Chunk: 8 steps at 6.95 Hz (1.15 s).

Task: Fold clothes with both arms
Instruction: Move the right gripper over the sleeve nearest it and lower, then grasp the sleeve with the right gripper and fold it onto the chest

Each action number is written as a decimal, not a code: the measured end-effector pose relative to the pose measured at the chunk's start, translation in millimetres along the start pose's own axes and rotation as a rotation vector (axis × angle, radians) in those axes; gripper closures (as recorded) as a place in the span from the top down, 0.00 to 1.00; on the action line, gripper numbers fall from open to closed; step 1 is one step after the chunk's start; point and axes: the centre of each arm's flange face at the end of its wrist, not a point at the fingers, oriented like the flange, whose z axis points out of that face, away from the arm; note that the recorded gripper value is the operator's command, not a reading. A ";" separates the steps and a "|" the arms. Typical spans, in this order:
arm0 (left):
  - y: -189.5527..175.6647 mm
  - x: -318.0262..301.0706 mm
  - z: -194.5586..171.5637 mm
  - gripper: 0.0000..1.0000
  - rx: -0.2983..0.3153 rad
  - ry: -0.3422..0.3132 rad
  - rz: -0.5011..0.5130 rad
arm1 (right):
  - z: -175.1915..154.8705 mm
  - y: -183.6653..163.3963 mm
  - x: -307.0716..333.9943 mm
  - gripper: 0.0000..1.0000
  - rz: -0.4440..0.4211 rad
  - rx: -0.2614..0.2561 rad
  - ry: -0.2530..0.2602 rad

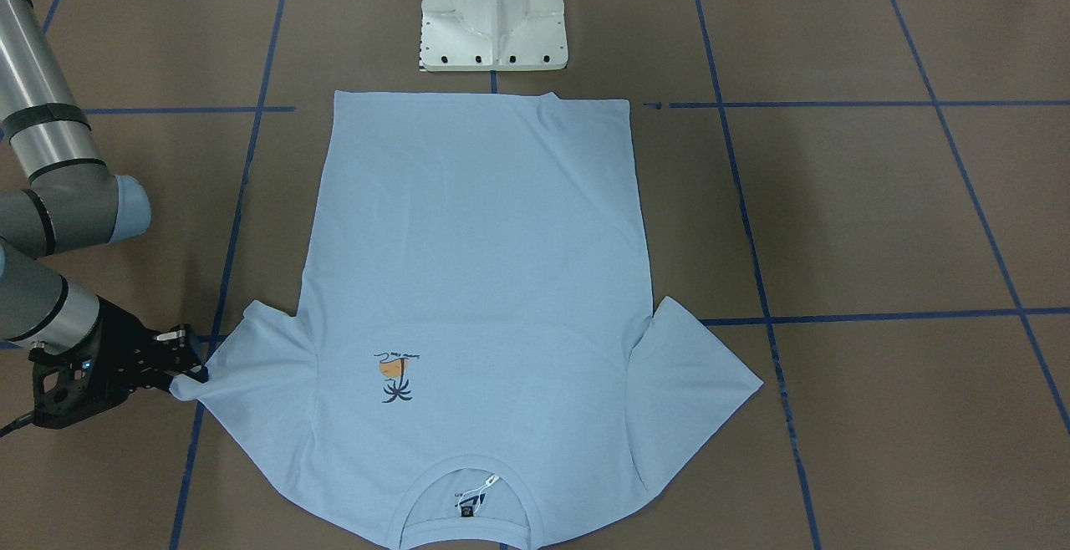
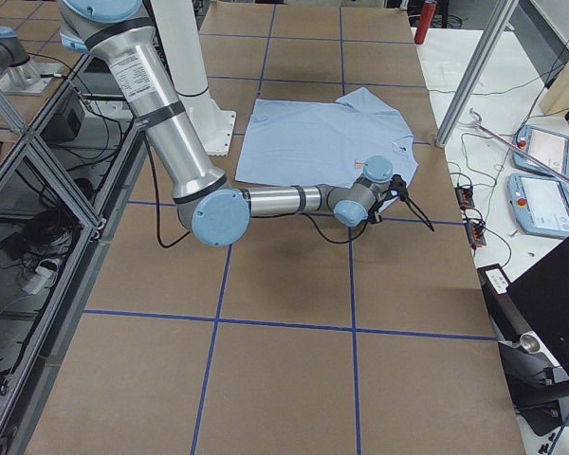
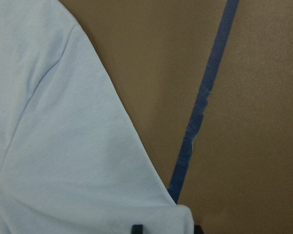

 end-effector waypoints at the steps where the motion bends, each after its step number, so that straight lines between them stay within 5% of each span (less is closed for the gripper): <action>1: 0.3 0.3 0.2 1.00 -0.001 0.005 -0.001 | -3.2 -1.4 0.8 0.32 0.001 -0.002 -0.008; 3: 0.8 -0.3 1.0 1.00 -0.002 0.007 -0.002 | -5.2 -2.8 0.3 0.00 0.004 -0.002 -0.014; 8: 0.4 0.6 -0.1 1.00 0.000 0.009 -0.015 | -14.7 -18.9 -60.4 0.00 0.054 0.038 -0.071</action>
